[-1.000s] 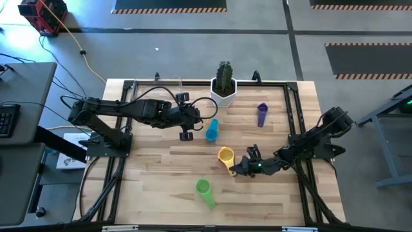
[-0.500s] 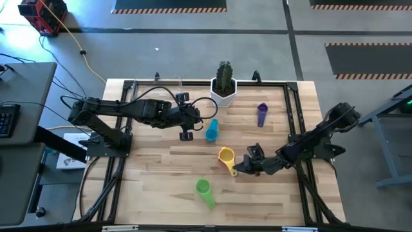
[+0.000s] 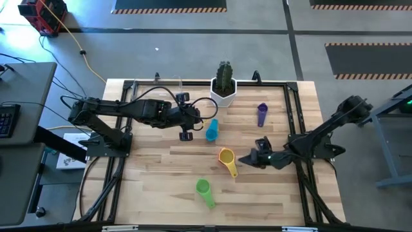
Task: Nest measuring cups in basket
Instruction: Stack the green measuring cup on the yellow measuring cup
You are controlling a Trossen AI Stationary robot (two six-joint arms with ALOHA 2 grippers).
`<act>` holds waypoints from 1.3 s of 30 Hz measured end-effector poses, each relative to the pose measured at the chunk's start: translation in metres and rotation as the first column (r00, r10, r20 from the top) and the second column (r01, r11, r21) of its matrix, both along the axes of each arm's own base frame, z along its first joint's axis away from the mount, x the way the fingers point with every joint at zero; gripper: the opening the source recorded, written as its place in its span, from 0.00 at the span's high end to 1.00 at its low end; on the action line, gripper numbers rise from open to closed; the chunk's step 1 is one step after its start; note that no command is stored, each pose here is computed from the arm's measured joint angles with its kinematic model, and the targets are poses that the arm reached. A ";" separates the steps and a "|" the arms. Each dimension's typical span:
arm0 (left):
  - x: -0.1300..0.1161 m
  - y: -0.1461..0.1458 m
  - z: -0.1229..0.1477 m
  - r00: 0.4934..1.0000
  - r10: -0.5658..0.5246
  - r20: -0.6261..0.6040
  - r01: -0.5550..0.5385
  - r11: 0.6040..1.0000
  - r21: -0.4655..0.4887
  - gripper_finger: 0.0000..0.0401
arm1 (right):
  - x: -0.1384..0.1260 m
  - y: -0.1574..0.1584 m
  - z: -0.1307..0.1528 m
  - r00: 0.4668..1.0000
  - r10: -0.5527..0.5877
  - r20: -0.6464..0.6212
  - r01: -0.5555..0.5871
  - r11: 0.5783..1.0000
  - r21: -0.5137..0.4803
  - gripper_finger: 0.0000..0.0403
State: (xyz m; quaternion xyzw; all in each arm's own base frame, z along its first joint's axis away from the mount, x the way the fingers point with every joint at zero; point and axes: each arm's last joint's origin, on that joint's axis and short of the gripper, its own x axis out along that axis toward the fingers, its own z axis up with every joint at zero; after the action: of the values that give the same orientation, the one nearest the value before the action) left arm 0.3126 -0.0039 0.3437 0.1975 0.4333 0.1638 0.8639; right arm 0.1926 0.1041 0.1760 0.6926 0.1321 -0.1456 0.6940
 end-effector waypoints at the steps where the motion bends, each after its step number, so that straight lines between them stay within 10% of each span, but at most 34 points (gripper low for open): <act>1: 0.000 0.000 0.000 1.000 0.006 0.002 -0.006 1.000 -0.005 0.64 | -0.001 -0.001 0.004 1.000 -0.015 0.020 0.016 1.000 -0.017 0.80; 14: -0.007 -0.004 -0.007 0.992 0.129 -0.008 -0.126 0.955 -0.270 0.64 | -0.011 -0.026 0.067 0.923 -0.092 0.373 0.243 0.892 -0.381 0.80; 26: -0.008 -0.023 -0.031 0.943 0.332 -0.030 -0.293 0.784 -0.548 0.64 | -0.024 -0.048 0.124 0.811 0.082 0.579 0.347 0.730 -0.589 0.79; 33: -0.008 -0.043 -0.041 0.928 0.370 -0.047 -0.323 0.734 -0.597 0.64 | -0.017 -0.049 0.165 0.865 0.220 0.451 0.266 0.561 -0.784 0.79; 39: -0.001 -0.062 -0.049 0.930 0.366 -0.040 -0.308 0.714 -0.629 0.64 | -0.017 -0.051 0.188 0.955 0.243 0.169 0.020 0.516 -0.856 0.79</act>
State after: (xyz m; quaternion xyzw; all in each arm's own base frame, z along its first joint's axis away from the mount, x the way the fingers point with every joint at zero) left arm 0.3121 -0.0656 0.2950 -0.1901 0.4531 0.1741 0.8534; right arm 0.1757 0.0532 0.3641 0.2686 -0.0059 -0.0512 0.9619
